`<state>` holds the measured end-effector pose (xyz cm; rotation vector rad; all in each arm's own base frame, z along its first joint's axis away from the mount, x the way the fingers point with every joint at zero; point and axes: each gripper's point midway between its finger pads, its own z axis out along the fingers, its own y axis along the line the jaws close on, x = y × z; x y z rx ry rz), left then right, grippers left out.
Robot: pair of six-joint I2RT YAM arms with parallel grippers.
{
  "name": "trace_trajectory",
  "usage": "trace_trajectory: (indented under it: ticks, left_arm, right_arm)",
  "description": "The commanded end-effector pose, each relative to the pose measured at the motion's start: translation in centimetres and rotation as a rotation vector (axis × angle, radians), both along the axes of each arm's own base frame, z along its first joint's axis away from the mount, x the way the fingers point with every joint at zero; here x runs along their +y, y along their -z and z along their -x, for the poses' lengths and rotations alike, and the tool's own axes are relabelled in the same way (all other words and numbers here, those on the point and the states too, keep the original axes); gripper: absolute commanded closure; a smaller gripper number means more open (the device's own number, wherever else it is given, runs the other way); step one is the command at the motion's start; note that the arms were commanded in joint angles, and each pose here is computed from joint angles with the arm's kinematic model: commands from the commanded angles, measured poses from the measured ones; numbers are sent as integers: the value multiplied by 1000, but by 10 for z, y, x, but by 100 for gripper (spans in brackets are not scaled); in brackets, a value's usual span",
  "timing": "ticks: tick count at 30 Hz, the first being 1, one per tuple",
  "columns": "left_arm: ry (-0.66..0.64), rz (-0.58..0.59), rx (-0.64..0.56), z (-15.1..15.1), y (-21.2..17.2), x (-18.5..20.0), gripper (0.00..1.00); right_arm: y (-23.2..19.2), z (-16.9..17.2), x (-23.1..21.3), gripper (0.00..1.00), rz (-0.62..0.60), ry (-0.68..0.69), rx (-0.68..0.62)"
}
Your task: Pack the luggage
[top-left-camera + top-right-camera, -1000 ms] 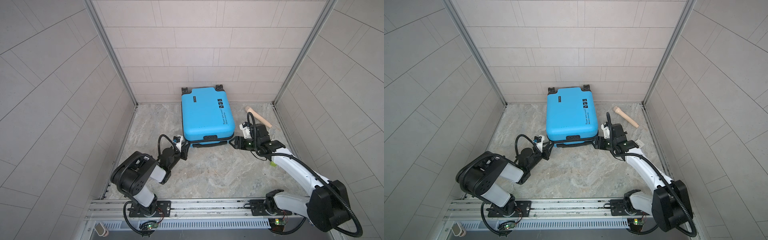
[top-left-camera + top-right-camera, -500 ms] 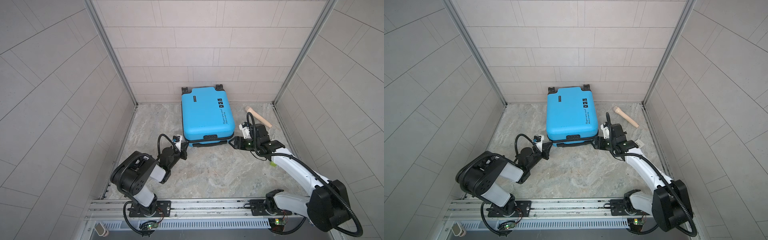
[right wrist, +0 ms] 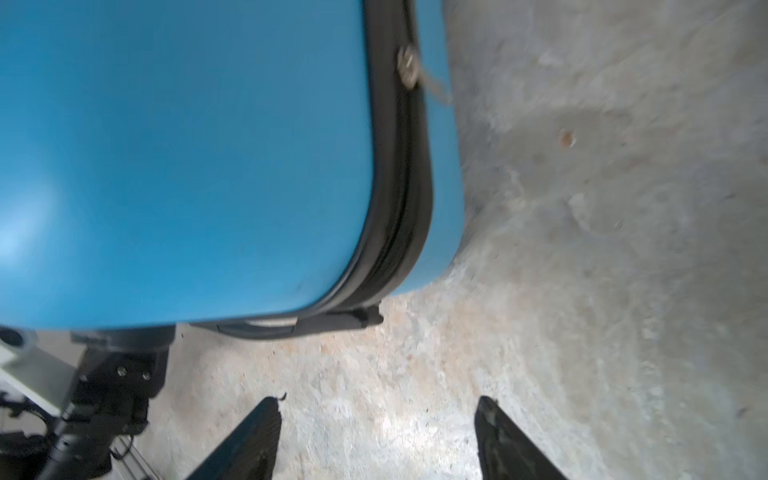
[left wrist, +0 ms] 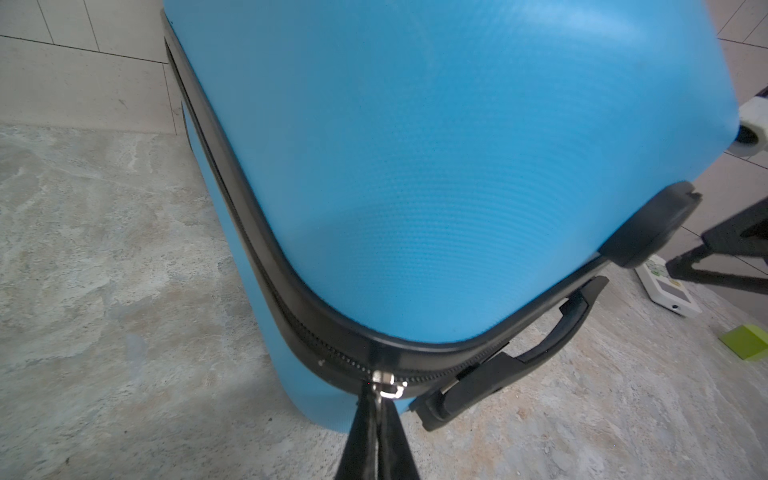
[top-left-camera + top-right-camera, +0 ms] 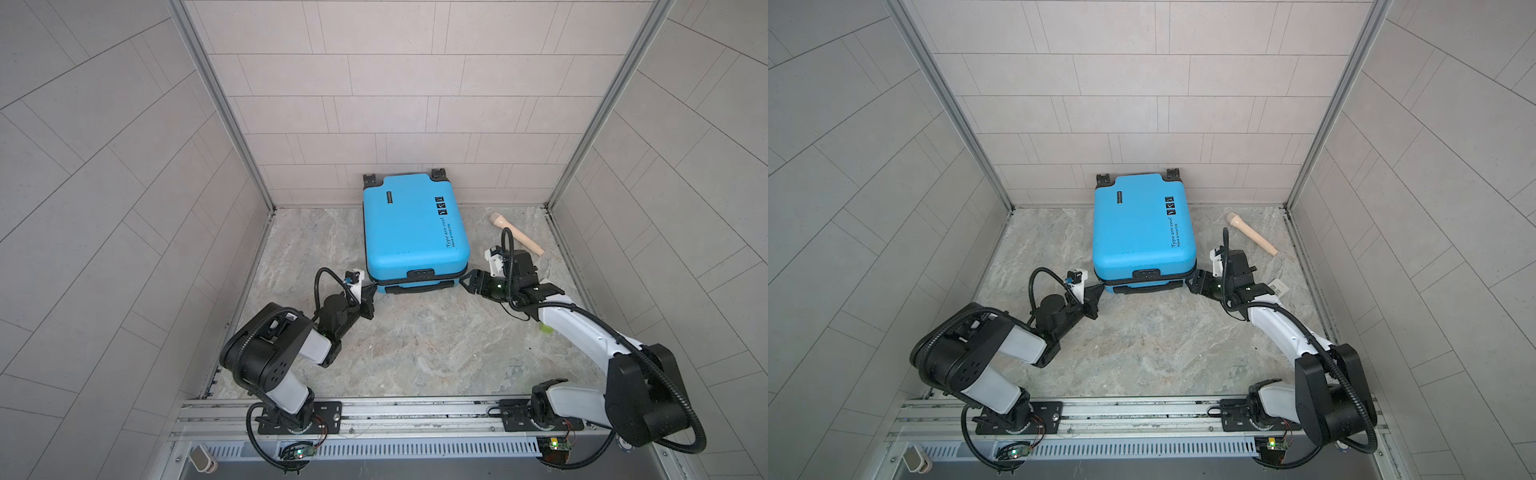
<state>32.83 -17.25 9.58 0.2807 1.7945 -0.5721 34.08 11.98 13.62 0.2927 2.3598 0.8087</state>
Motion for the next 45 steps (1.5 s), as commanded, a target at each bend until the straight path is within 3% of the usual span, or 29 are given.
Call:
trace_trajectory:
  ticks: [1,8,18,22,24,26,32,36,45]
  left_arm:
    - [13,40,-83,-5,-26,-3,100]
    - [46,56,-44,-4,-21,-9,100]
    - [77,39,-9,-3,-20,-14,100]
    - [111,21,-1,-1,-23,-20,100]
    - [110,19,4,-1,-22,-19,100]
    - [107,19,5,-1,-22,-19,100]
    - [112,13,9,0,-20,-20,100]
    - [121,18,8,1,-21,-23,100]
    - [140,14,8,7,-22,-28,100]
  right_arm:
    - [-35,-25,-11,22,-99,66,-117]
    - [-60,-49,-1,18,-226,5,-231]
    - [-54,-80,-25,18,-432,155,-258]
    - [-8,-71,-45,30,-345,287,-91]
    - [8,-54,-48,39,-355,336,-70]
    - [15,-36,-45,40,-373,357,-73]
    - [9,-4,18,39,-334,244,-121]
    - [9,-5,61,49,-385,192,-136]
    - [20,-7,108,51,-511,197,-158]
